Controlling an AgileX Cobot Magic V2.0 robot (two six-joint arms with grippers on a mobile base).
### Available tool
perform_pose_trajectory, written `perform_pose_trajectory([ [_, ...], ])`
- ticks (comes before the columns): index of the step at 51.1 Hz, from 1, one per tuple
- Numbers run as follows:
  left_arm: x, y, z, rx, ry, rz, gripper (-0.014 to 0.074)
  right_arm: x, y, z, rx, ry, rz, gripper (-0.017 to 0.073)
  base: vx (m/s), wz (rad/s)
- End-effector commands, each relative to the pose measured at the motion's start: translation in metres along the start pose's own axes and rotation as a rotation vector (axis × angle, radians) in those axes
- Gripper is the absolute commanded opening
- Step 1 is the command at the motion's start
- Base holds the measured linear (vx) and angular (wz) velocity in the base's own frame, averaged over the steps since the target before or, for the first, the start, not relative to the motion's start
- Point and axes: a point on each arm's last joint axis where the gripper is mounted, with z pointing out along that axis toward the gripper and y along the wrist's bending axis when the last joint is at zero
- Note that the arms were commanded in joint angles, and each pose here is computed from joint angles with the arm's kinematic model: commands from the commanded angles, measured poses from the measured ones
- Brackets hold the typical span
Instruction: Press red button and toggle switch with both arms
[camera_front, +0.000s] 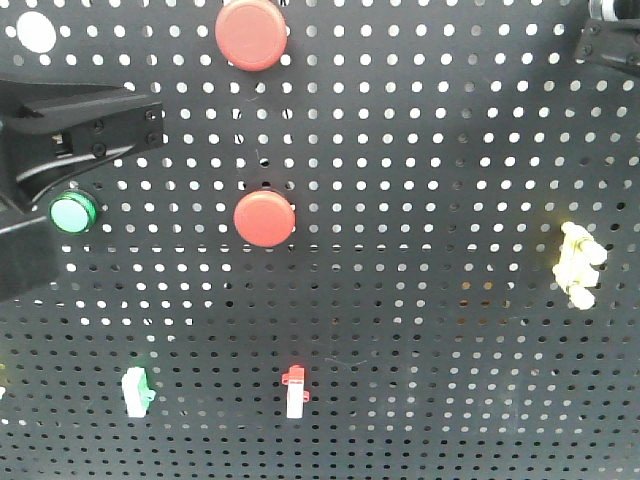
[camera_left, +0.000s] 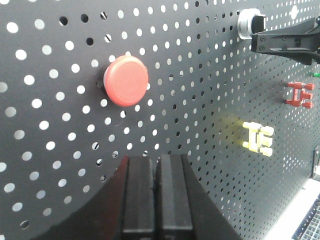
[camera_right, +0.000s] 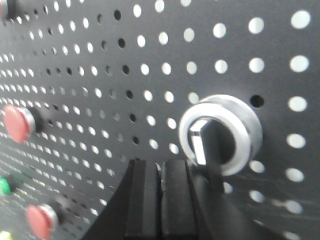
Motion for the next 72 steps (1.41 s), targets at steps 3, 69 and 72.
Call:
perform_pose_trajectory([
  [3,-0.017,0.001,-0.007,-0.006,-0.122,-0.005,0.0001,-0.017,-0.016,-0.005,0.196,-0.114,-0.035,-0.0003,0.00,0.00],
  [69,0.138,0.002,-0.110,-0.160,0.155,-0.036,0.0001,0.132,0.079,-0.182,0.400,-0.056,-0.242,-0.0003,0.00,0.00],
  [72,0.157,0.001,-0.122,-0.183,0.159,-0.059,0.0001,0.146,0.081,-0.188,0.403,-0.057,-0.239,-0.0003,0.00,0.00],
])
